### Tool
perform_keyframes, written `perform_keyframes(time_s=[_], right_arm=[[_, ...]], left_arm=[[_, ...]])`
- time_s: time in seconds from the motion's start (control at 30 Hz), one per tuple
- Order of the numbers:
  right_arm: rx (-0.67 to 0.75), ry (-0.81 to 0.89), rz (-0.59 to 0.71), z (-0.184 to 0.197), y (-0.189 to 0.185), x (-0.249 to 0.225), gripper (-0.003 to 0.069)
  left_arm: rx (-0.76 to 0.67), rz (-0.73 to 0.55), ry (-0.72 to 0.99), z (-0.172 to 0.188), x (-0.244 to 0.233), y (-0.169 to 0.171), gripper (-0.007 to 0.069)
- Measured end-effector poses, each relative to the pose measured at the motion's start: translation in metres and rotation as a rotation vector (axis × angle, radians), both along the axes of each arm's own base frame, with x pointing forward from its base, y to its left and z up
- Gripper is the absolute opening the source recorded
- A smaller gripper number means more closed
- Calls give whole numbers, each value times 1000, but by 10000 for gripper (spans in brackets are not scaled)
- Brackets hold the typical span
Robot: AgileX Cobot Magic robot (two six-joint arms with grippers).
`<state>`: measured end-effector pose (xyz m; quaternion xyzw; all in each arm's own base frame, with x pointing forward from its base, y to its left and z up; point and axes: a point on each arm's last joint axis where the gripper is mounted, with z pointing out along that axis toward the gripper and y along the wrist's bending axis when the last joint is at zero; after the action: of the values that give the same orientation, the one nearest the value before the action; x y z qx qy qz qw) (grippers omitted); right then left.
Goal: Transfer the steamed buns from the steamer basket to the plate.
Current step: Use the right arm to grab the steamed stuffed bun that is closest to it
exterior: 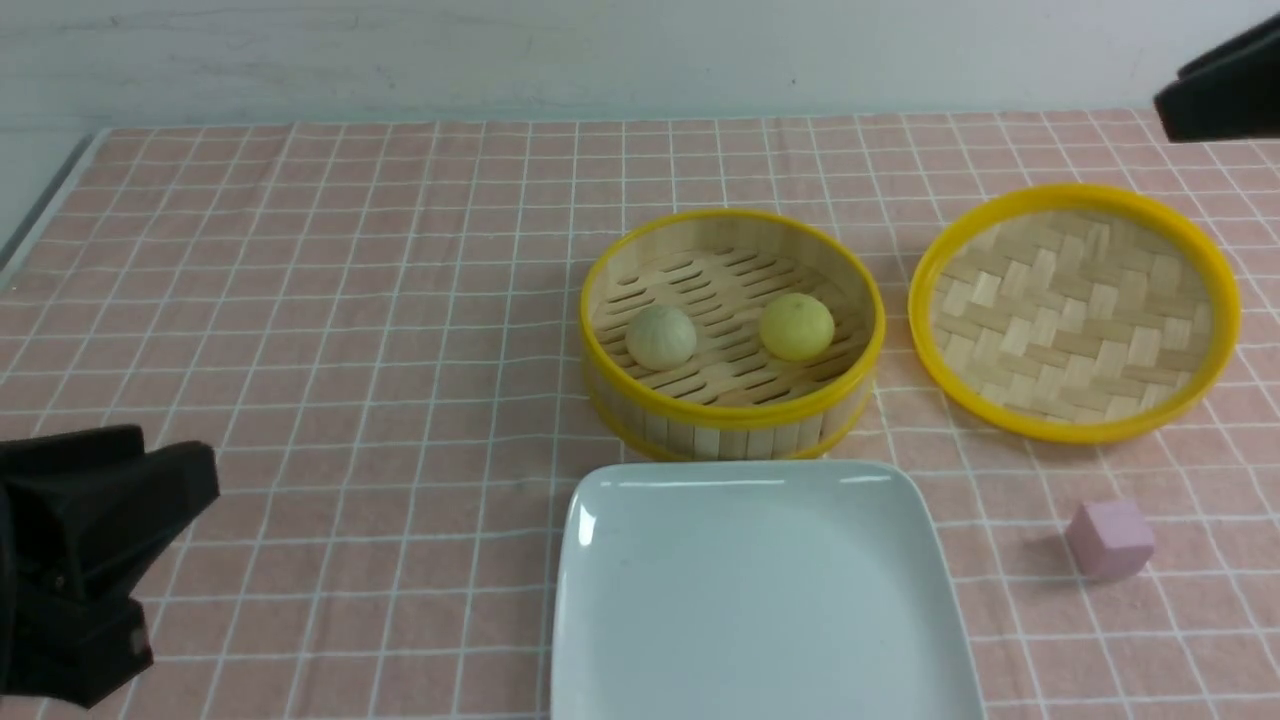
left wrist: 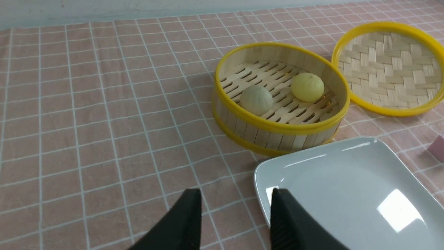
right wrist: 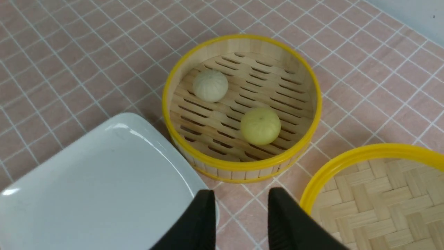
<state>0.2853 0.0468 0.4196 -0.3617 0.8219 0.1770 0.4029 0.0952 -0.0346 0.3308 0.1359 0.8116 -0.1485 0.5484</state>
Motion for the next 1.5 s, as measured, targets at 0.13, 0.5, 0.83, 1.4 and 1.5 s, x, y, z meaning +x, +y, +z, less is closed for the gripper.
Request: perform_keyframes(time_s=[0.13, 0.5, 0.83, 1.4, 1.5], right_arm=[[-120, 38, 71, -23, 26, 40, 249], [-209, 184, 57, -108, 90, 118, 420], [-239, 218, 81, -157, 118, 145, 424], [-273, 201, 39, -213, 126, 170, 342], [-279, 186, 36, -211, 126, 172, 174]], left_arm=[[-2, -45, 16, -2, 4, -3, 306], [-7, -99, 72, -6, 3, -7, 314], [-6, -96, 70, -5, 4, -7, 314], [10, -93, 71, -6, 4, -6, 314], [13, -92, 72, -6, 4, -6, 314]])
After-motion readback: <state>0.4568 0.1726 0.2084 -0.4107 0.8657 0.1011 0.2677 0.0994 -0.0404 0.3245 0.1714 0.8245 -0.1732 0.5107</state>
